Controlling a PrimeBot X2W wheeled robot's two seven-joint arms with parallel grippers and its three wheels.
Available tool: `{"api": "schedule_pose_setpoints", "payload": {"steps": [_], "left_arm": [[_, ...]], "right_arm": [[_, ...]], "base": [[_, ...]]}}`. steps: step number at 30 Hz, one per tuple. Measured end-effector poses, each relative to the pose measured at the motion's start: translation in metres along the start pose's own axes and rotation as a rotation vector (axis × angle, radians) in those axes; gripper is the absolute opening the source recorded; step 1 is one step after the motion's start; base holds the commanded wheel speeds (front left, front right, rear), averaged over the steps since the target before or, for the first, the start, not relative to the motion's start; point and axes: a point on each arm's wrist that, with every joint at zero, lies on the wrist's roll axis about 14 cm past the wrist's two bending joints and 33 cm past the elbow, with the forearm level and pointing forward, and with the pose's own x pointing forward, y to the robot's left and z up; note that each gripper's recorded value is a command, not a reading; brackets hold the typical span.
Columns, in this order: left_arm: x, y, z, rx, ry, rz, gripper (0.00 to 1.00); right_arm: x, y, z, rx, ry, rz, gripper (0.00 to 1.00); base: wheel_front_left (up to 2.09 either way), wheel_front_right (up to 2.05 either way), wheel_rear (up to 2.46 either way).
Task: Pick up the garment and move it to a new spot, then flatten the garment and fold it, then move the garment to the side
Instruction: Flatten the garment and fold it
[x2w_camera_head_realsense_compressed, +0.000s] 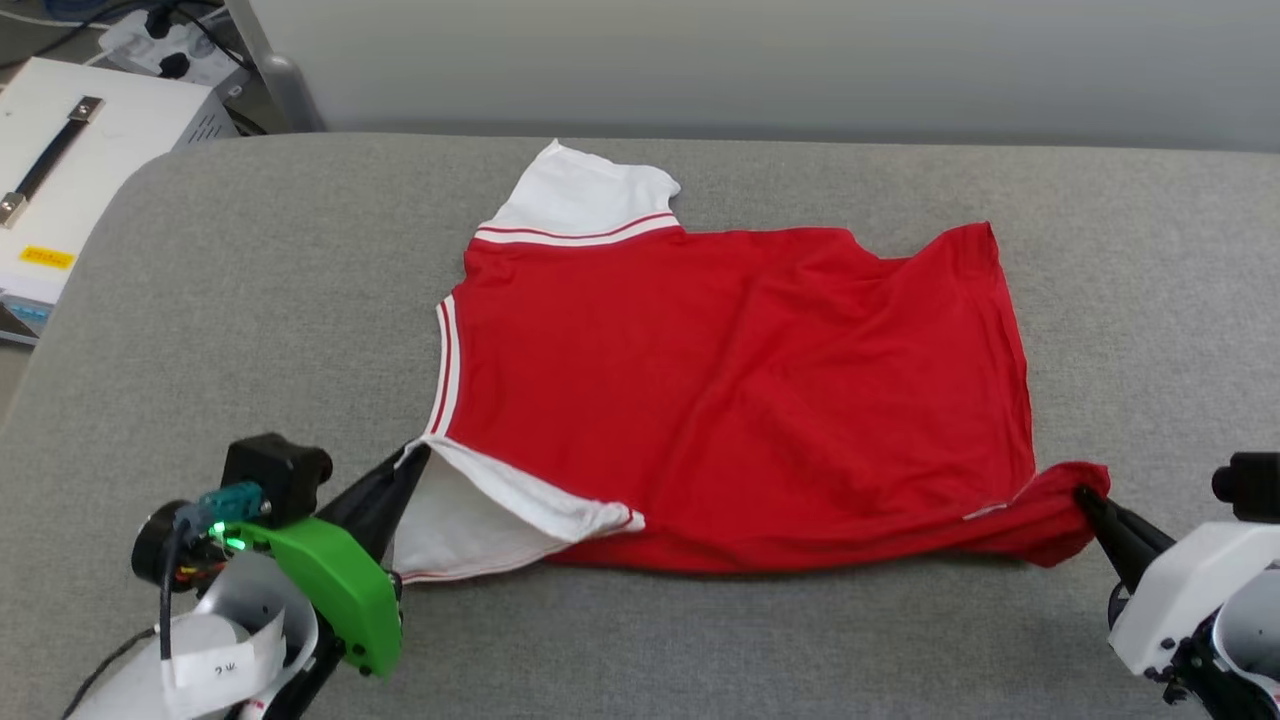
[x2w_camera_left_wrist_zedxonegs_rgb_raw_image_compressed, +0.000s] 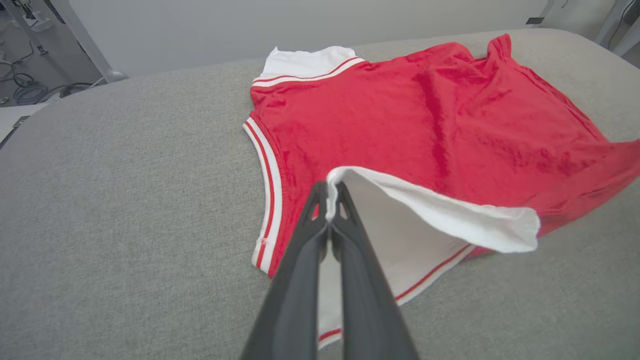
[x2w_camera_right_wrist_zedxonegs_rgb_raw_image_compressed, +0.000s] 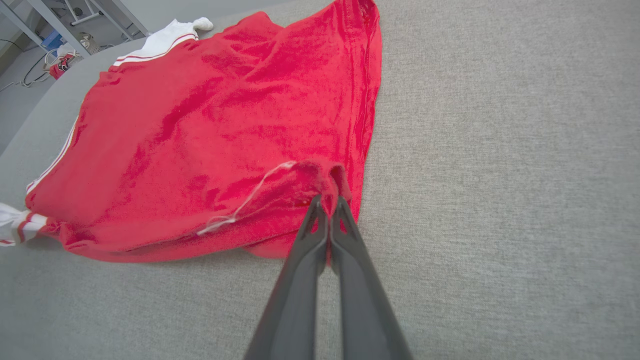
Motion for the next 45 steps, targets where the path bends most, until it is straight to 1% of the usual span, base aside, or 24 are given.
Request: {"api": "schedule_pose_setpoints", "payload": {"steps": [5,8,13,19,20,21,22,25,29,34,36,40,45], "left_arm": [[0.028,0.019,0.006,0.018,0.003,0.011,0.0],[0.043,0.03,0.001,0.023,0.03,0.015,0.0],[0.062,0.038,-0.022,0.04,0.11,0.005,0.0],[0.078,0.046,-0.05,0.019,0.191,0.012,0.0],[0.079,0.047,-0.054,0.02,0.201,0.013,0.73],[0.079,0.047,-0.057,0.023,0.21,0.013,1.0],[0.08,0.047,-0.062,0.021,0.221,0.015,1.0],[0.08,0.051,-0.07,0.012,0.233,0.036,1.0],[0.077,0.058,-0.067,-0.017,0.19,0.082,1.0],[0.072,0.067,-0.044,-0.074,0.077,0.152,1.0],[0.068,0.069,-0.036,-0.104,0.041,0.174,1.0],[0.054,0.064,-0.031,-0.151,0.002,0.2,1.0],[0.038,0.047,-0.036,-0.248,0.012,0.21,1.0]], "right_arm": [[0.023,-0.005,0.003,-0.033,0.033,-0.012,0.0],[0.036,-0.011,0.0,-0.044,0.067,-0.031,0.0],[0.053,-0.018,-0.013,-0.056,0.133,-0.049,0.0],[0.068,-0.021,-0.03,-0.069,0.199,-0.053,0.0],[0.07,-0.022,-0.032,-0.069,0.205,-0.053,0.05],[0.072,-0.022,-0.032,-0.072,0.206,-0.053,0.4],[0.073,-0.023,-0.032,-0.077,0.205,-0.055,1.0],[0.076,-0.022,-0.03,-0.083,0.19,-0.052,1.0],[0.075,-0.02,-0.017,-0.124,0.141,-0.045,1.0],[0.065,-0.013,0.011,-0.171,0.048,-0.031,1.0],[0.058,-0.013,0.016,-0.198,0.034,-0.034,1.0],[0.04,-0.012,0.019,-0.229,0.026,-0.047,1.0],[0.021,-0.011,0.015,-0.215,0.05,-0.068,1.0]], "base": [[0.0,0.0,0.0],[0.0,0.0,0.0],[0.0,0.0,0.0],[0.0,0.0,0.0],[0.0,0.0,0.0],[0.0,0.0,0.0],[0.0,0.0,0.0],[0.0,0.0,0.0],[0.0,0.0,0.0],[0.0,0.0,0.0],[0.0,0.0,0.0],[0.0,0.0,0.0],[0.0,0.0,0.0]]}}
